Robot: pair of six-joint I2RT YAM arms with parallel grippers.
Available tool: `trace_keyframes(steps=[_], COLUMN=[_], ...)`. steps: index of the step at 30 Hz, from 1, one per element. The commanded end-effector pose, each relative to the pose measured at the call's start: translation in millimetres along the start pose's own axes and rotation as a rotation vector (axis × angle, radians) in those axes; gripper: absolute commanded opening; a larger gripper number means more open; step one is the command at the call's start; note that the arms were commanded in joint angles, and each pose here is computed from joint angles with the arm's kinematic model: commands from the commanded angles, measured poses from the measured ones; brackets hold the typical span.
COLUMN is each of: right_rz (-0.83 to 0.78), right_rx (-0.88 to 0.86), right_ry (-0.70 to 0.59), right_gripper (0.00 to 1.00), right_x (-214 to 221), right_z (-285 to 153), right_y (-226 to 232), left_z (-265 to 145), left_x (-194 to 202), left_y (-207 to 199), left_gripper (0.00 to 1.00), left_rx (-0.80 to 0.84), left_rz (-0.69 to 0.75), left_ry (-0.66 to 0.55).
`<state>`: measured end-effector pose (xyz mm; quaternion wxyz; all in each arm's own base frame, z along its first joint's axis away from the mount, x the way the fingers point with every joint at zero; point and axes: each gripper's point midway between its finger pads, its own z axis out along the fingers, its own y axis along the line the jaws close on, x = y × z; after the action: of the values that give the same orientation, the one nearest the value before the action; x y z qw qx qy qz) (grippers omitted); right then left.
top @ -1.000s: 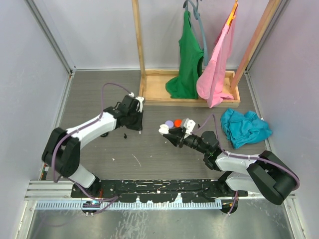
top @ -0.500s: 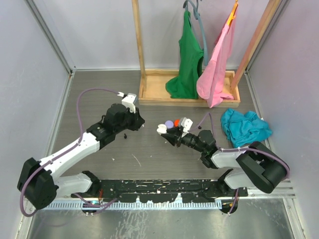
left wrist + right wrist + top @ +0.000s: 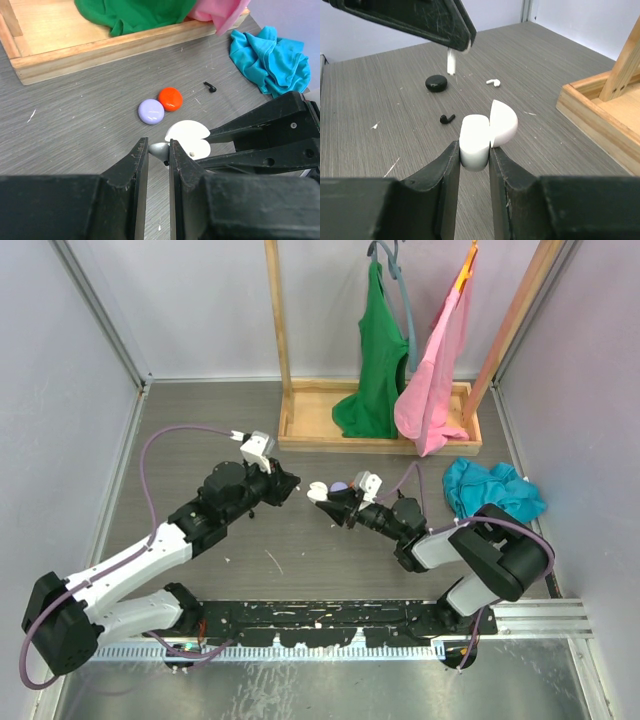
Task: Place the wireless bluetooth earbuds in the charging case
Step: Place the earbud in the charging case.
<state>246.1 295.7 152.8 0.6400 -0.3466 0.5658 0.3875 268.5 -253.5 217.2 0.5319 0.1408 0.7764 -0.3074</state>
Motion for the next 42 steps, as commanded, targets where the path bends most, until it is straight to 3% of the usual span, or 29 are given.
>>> trace_keyframes(steps=[1, 14, 42], right_rz=[-0.077, -0.094, -0.100], right_rx=[-0.044, -0.065, -0.047], right_ry=[-0.177, -0.203, -0.232], right_gripper=[0.03, 0.02, 0.01], right_x=[-50, -60, -69], right_z=[15, 20, 21], right_y=[6, 11, 9], left_z=[0, 8, 7], left_x=[-31, -22, -5], left_y=[-16, -23, -29], left_gripper=[0.07, 0.07, 0.10], left_rx=[0.039, 0.020, -0.009], left_rz=[-0.007, 0.001, 0.070], left_ry=[-0.137, -0.169, -0.125])
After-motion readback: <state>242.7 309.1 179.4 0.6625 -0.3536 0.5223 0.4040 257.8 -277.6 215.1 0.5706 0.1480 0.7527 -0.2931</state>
